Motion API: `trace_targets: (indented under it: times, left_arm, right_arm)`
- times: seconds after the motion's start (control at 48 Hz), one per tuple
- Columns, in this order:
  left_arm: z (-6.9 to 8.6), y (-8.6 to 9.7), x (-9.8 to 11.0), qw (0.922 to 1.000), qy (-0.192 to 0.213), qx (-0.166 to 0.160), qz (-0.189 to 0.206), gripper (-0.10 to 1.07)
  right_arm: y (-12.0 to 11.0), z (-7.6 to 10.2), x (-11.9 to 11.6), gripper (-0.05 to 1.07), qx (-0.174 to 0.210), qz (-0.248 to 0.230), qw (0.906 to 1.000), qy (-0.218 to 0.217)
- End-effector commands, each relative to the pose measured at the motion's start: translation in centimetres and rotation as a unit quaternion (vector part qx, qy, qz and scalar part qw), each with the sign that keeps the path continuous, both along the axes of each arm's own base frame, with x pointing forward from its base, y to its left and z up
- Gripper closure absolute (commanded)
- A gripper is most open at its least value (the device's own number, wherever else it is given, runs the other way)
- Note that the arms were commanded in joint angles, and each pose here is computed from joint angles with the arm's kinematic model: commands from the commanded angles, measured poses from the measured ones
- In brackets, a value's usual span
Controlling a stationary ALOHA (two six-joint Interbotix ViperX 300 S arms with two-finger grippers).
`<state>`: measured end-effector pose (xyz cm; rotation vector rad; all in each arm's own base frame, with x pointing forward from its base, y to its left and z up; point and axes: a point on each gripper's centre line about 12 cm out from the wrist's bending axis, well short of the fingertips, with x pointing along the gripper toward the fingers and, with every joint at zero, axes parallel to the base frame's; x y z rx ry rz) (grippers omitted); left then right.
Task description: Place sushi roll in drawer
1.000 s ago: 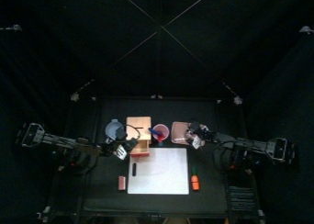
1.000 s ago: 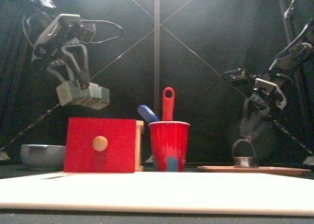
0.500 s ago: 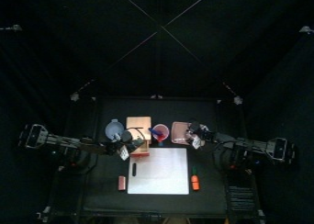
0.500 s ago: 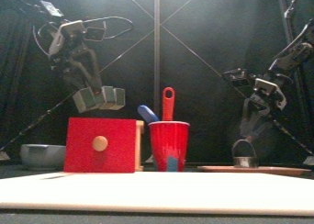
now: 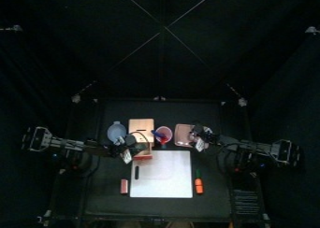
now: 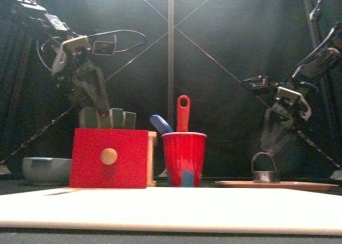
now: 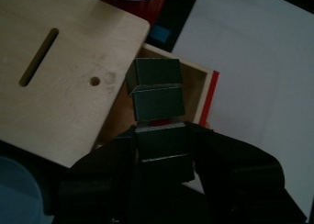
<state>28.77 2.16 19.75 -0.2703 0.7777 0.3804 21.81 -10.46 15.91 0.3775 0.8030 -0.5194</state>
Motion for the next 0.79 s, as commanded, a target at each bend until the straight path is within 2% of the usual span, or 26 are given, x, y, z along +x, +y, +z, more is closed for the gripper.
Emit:
trace_targets:
  times: [0.0,0.417,0.771]
  left_arm:
    - [0.3,0.0,0.7,0.9999,-0.013,-0.004,-0.004,0.24]
    - [-0.5,1.0,1.3,0.9999,0.0,0.012,-0.003,0.24]
    - [-0.2,1.5,2.5,0.9996,-0.002,0.027,-0.005,0.24]
  right_arm:
    - [-0.1,0.4,0.3,0.05,-0.003,0.001,1.0,-0.009]
    - [-0.1,0.4,0.3,0.05,-0.003,0.001,1.0,-0.008]
    - [0.0,0.3,0.2,0.05,-0.002,0.001,1.0,-0.007]
